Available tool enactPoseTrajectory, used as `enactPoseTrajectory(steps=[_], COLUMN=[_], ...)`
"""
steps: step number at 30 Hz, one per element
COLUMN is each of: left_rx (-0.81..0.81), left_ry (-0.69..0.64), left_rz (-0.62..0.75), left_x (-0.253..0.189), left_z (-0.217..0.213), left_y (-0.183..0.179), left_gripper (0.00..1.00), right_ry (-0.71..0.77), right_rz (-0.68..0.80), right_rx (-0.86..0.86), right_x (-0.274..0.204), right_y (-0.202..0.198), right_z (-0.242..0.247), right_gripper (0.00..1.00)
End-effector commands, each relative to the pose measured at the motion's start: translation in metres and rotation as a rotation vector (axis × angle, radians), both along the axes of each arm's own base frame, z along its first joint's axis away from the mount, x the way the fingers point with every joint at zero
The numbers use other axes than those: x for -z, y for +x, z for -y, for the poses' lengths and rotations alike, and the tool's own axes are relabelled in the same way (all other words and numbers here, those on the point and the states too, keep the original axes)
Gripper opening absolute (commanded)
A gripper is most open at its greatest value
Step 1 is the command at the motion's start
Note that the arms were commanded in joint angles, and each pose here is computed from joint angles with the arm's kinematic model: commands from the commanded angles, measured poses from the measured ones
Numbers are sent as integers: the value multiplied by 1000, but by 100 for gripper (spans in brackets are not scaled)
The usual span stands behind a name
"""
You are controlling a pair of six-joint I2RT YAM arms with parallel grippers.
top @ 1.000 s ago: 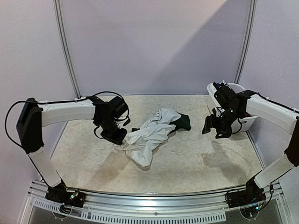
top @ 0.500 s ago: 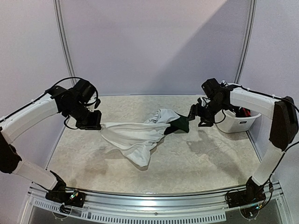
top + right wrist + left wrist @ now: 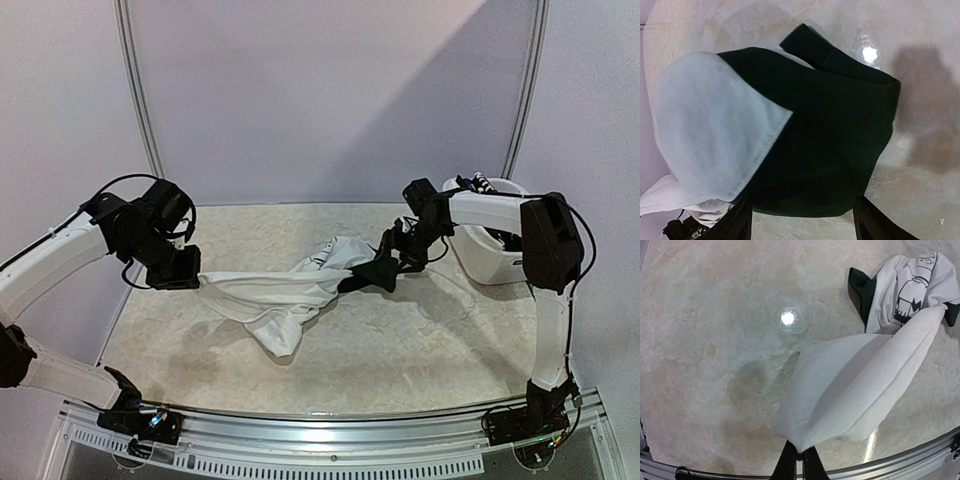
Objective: Fold and stack the mixed laundry pile
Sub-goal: Pick up the crumpled T-shirt from the center of the board.
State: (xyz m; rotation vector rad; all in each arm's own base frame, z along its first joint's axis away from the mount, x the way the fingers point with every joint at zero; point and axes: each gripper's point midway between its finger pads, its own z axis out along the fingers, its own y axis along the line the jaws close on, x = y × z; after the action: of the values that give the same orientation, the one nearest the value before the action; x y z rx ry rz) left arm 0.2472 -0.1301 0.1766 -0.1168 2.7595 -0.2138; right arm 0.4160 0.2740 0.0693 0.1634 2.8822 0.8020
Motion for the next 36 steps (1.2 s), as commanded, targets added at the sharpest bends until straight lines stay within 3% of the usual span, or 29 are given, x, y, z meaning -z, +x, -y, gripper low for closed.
enactPoseTrajectory(steps=[1, 8, 13, 19, 22, 24, 29, 36], left_rx=[-71, -110, -114, -109, -107, -103, -93, -84], left_ry=[38, 25, 24, 27, 22, 23, 46, 97], left_rz=[-5, -8, -14, -19, -12, -6, 28, 114], left_x=[5, 11, 13, 16, 15, 13, -4, -49], left_z=[-16, -17, -17, -15, -13, -13, -16, -28], left_y=[-4, -4, -5, -2, 1, 2, 8, 14], left_gripper=[0, 0, 0, 0, 0, 0, 0, 0], right_ry=[-68, -44, -16, 40, 77, 89, 80, 66], right_rz=[-36, -68, -62, -46, -33, -17, 46, 185], right_rx=[-32, -96, -108, -111, -113, -116, -113, -86], right_x=[22, 45, 50, 51, 44, 36, -3, -98], right_y=[-11, -28, -25, -17, -13, -10, -3, 3], right_z=[10, 9, 6, 1, -3, -4, 0, 9], right_gripper=[70, 67, 58, 31, 9, 1, 0, 0])
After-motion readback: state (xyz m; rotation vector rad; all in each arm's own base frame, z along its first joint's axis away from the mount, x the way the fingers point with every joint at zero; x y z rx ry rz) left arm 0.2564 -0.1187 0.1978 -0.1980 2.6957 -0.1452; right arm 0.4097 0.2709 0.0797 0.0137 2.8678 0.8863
